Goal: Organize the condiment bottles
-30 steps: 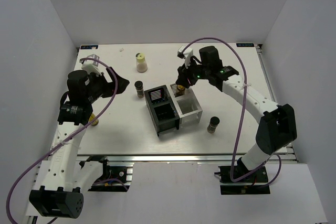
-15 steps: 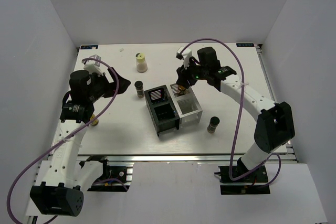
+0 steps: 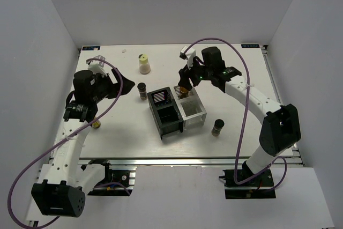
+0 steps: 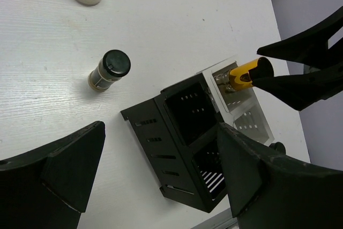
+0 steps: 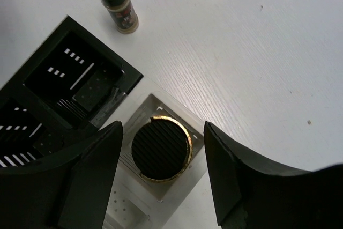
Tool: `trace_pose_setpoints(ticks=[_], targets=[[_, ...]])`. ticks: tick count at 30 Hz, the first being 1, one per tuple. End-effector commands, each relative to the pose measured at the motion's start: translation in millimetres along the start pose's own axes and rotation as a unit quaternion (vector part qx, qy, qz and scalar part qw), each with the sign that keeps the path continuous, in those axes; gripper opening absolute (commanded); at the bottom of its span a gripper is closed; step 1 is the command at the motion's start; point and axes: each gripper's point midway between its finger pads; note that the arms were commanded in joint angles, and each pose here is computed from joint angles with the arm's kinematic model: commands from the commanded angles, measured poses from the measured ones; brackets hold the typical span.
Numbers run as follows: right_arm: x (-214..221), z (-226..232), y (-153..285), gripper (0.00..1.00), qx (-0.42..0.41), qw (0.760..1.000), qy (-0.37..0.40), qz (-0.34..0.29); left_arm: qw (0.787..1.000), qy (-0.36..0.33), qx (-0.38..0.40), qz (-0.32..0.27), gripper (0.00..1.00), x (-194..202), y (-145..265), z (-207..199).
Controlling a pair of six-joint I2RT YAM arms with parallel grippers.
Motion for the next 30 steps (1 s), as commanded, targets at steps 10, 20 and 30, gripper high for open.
trace_pose_setpoints(ticks=[10, 20, 30], targets=[[-134.8, 28.4, 75.6, 0.79, -0.048, 0.983, 0.048, -0.168, 0.999, -0.005, -0.017, 0.042, 0.66, 17.8, -42.1, -1.7], [-105.8, 29.1, 85.3, 0.35, -0.036, 0.988, 0.023, -0.151, 0.988, -0.042, -0.130, 0.073, 0.76, 26.4, -95.0, 34.6], [-85.3, 30.5, 88.5, 0.60, -0.032, 0.990, 0.009, -0.138, 0.978, -0.067, -0.179, 0.085, 0.78, 25.7, -134.9, 51.7]])
Point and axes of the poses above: each gripper's point midway between its finger pads, its own y axis back along the fingers, its own z axis along the line the jaws close on, x = y × z, and after that the axes turned 4 degrees about y, right-handed
